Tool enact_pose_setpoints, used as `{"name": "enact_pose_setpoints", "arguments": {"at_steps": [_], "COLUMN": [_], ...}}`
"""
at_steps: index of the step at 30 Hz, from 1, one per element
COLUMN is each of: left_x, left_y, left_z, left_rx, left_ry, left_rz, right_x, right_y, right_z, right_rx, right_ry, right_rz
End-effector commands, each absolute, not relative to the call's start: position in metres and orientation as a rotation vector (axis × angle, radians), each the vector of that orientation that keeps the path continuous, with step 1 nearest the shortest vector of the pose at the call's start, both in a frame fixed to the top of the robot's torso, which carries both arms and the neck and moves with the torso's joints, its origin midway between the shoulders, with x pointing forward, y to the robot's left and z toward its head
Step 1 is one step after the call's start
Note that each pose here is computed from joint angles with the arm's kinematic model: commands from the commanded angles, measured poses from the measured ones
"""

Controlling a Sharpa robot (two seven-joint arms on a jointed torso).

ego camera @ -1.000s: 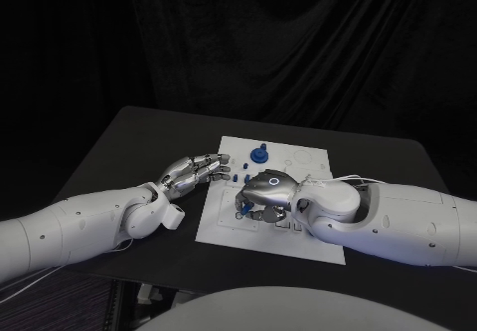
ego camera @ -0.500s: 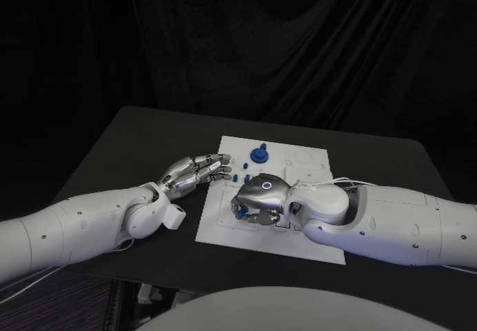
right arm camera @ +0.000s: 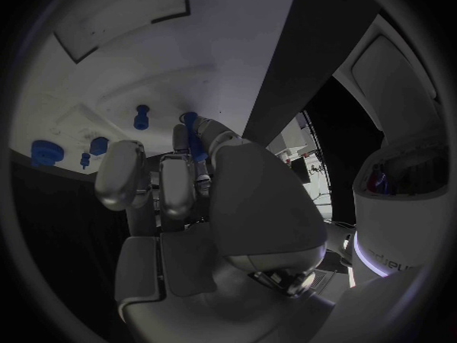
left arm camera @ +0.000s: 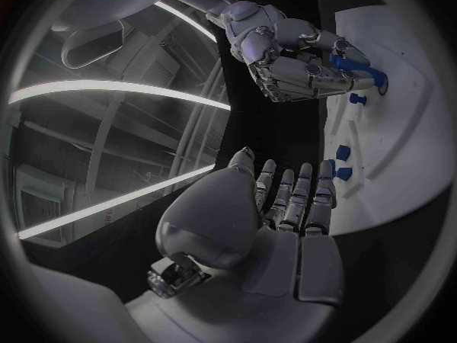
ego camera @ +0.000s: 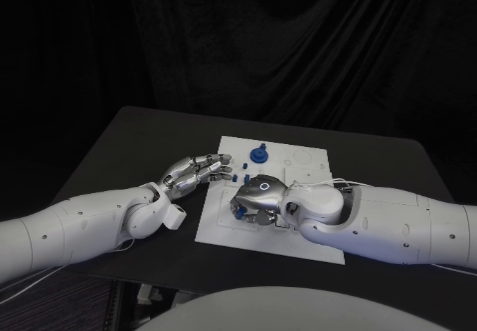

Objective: Assemble the parts on the task board

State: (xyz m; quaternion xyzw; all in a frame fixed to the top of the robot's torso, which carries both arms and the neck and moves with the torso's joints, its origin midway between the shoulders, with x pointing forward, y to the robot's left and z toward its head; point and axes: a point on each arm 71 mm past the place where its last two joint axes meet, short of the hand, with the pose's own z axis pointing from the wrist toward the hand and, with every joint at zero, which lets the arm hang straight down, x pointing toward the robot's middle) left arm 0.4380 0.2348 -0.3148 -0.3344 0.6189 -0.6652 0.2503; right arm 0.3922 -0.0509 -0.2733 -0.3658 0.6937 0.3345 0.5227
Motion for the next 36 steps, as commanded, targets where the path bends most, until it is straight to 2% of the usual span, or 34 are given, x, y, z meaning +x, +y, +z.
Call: {"name": "enact_pose_setpoints", "arguments": {"at_steps": [1,36], "left_x": [0.4375,0.4353], "left_y": [0.2329,0.2317], "left_z": [-0.311,-0.316], "left_rx": [-0.894,-0.906], "left_ry": [1.62,1.636], "left_rz": [-1.868,-1.874], "right_x": [0.3903,0.3927], "right_y": [-0.0511,-0.0497], "right_z": [-0.2791,-0.2832], "right_rx": [-0.89,-0.879], "right_ry": [1.667,1.676], "right_rz": [0.798,0.783]}}
